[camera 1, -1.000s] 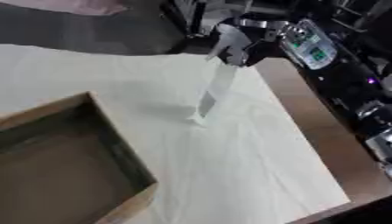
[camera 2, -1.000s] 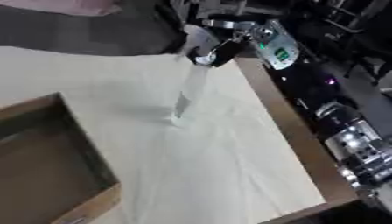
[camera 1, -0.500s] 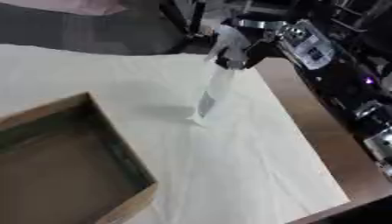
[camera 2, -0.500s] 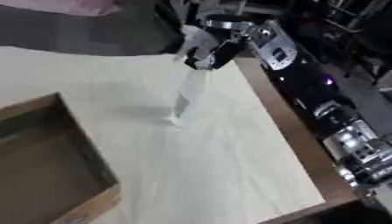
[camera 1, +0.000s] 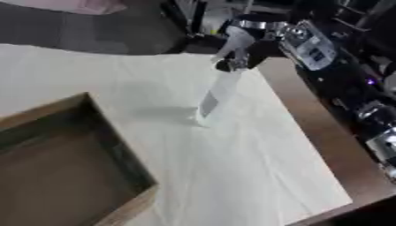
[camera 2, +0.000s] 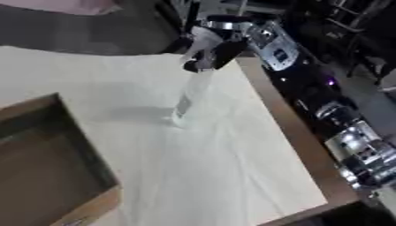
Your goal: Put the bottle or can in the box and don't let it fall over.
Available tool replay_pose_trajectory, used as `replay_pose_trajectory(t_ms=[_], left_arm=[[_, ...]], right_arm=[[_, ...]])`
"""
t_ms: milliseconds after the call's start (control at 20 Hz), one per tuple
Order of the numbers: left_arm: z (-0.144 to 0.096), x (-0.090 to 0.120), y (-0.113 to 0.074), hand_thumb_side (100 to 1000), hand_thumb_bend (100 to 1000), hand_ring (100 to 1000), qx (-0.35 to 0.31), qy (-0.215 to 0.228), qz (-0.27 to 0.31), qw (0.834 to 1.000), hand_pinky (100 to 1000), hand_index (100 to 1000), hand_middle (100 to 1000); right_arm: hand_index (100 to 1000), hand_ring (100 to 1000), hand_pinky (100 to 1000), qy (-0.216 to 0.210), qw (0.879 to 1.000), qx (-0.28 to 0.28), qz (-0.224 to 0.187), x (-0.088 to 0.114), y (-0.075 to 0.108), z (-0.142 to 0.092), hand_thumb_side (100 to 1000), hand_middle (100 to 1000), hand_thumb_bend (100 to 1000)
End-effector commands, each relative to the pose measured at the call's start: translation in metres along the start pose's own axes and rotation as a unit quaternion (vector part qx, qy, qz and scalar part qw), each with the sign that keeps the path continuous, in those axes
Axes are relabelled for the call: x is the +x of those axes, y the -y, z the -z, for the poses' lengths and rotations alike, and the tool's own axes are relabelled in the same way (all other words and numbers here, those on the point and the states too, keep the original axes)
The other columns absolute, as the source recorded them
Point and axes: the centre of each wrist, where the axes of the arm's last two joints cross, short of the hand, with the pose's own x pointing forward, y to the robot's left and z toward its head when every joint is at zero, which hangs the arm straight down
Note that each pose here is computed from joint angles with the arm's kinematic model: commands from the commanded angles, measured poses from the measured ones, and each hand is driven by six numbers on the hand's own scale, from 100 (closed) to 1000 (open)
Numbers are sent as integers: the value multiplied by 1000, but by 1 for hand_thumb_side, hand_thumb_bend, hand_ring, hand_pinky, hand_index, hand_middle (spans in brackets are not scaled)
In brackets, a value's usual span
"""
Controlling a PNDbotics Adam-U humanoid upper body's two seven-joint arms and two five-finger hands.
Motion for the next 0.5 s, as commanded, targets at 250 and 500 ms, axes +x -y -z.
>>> replay_pose_trajectory(t_ms=[250, 500], left_arm=[[5, 6, -3, 813, 230, 397, -2, 14, 9, 1000, 684, 897, 895], [5, 7, -4, 808, 229, 401, -1, 14, 8, 1000, 684, 894, 894]], right_arm=[[242, 399, 100, 34, 996, 57, -56, 7, 14, -8, 251, 398, 365], [229, 394, 100, 32, 996, 53, -59, 9, 18, -9, 271, 392, 384]])
